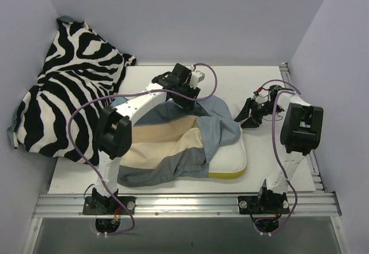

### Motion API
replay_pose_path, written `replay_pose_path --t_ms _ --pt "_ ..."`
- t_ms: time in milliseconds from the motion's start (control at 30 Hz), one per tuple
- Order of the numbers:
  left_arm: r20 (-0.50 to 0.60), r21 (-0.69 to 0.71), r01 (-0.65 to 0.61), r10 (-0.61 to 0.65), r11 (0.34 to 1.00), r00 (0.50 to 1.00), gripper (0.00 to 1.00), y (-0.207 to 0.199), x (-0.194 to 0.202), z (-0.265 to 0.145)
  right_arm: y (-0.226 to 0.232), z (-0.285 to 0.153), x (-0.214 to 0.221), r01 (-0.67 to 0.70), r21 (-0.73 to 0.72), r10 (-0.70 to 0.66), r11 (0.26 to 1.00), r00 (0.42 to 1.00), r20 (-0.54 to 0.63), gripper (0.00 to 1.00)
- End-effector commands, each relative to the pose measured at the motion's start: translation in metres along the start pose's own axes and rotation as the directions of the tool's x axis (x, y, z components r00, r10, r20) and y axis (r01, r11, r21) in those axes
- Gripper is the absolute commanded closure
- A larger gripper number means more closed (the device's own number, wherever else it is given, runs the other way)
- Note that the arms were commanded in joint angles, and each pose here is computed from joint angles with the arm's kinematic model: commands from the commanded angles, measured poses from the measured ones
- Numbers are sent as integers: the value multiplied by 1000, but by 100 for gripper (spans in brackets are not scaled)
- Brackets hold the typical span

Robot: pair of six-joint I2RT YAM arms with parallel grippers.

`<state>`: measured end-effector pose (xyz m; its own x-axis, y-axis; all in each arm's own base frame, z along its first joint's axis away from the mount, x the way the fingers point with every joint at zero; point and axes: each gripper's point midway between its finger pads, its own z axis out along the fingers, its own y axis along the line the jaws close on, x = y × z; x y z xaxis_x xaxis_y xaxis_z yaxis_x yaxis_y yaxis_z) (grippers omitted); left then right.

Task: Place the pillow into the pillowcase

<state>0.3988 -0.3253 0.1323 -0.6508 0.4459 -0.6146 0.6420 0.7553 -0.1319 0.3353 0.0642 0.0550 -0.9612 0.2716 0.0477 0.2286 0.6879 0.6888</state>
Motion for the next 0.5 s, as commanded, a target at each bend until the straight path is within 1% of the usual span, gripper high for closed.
replay_pose_path --t_ms 0,33,67,100,133,167,200,233,267,300,367,433,467 --pt "-35 60 28 -26 998 999 54 -3 3 27 -2 11 5 -52 -3 52 999 998 -21 58" --pt "-16 111 14 -12 994 1000 65 -16 -6 29 0 15 8 -62 -16 62 998 997 -38 64" --pt "-43 249 12 -1 968 999 75 -41 0 41 1 18 12 -65 -31 64 997 997 -52 73" --pt "-37 303 -13 26 953 999 88 -55 -5 43 5 22 16 -68 -43 64 997 996 -68 78" --pt "29 381 -74 69 921 997 94 -87 -30 34 13 22 19 -68 -82 61 994 995 -76 87" --pt "39 452 -97 89 887 995 99 -110 -34 41 17 23 20 -68 -96 61 993 995 -79 92" --pt "77 561 -133 109 817 991 100 -142 -44 29 20 24 25 -72 -107 63 992 994 -85 96" --pt "118 618 -173 128 766 985 100 -164 -53 21 25 24 26 -79 -126 69 989 994 -87 100" --pt "221 665 -270 161 697 962 100 -207 -77 2 29 23 24 -89 -142 79 986 994 -77 100" --pt "270 724 -318 173 612 947 100 -233 -82 -16 33 20 24 -91 -154 81 984 994 -68 100" --pt "362 765 -407 188 499 913 100 -278 -89 -45 41 18 19 -98 -181 91 979 995 -46 100" --pt "384 786 -422 178 451 906 100 -294 -88 -50 49 12 10 -89 -201 89 976 996 -11 100" --pt "400 774 -433 175 462 900 100 -293 -91 -56 52 11 3 -77 -207 82 975 997 13 100"
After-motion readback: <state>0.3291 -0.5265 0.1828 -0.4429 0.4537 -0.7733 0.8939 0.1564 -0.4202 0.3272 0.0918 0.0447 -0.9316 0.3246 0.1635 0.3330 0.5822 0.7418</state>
